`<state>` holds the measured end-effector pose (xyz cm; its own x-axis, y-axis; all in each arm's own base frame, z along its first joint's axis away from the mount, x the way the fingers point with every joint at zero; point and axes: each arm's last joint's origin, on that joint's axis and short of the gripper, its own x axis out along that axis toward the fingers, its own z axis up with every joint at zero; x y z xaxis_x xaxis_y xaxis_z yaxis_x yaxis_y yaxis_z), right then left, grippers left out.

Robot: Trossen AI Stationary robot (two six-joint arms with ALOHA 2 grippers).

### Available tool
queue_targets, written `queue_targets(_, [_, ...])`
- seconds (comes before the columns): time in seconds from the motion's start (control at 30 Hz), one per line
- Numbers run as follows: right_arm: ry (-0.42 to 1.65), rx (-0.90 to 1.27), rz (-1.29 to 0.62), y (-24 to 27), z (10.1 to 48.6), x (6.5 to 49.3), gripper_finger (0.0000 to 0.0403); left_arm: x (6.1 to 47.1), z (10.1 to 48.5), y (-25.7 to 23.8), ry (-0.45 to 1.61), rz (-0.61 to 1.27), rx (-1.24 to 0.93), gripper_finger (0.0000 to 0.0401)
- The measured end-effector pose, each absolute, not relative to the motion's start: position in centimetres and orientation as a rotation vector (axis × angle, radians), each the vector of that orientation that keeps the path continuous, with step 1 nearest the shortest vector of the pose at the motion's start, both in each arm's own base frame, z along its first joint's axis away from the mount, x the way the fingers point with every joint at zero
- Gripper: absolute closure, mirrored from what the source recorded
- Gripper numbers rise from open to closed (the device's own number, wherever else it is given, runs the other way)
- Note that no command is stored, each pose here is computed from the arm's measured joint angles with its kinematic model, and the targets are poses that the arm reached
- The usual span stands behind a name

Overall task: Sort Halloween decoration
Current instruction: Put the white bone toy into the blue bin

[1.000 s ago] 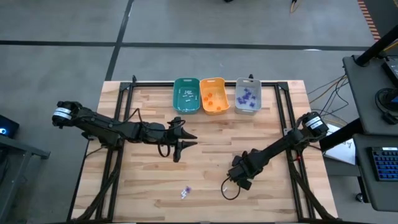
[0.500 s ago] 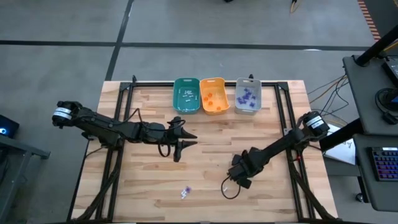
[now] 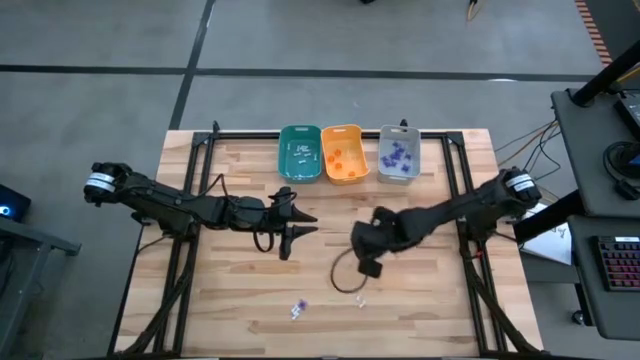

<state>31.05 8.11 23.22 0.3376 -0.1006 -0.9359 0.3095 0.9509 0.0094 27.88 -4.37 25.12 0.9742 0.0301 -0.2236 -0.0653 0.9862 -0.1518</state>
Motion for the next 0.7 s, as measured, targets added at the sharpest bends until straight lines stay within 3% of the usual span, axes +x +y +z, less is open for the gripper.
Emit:
queue_targets(0.33, [0.826, 0.038, -0.171, 2.1, 25.4, 35.8, 0.0394, 26.1, 25.5, -4.0, 0.251, 0.081, -0.169, 0.0311])
queue_targets(0.7, [0.505, -0.054, -0.243, -6.5, 28.0, 37.4, 0.0394, 23.3, 26.7, -3.5, 0.312, 0.14, -0.175, 0.0311])
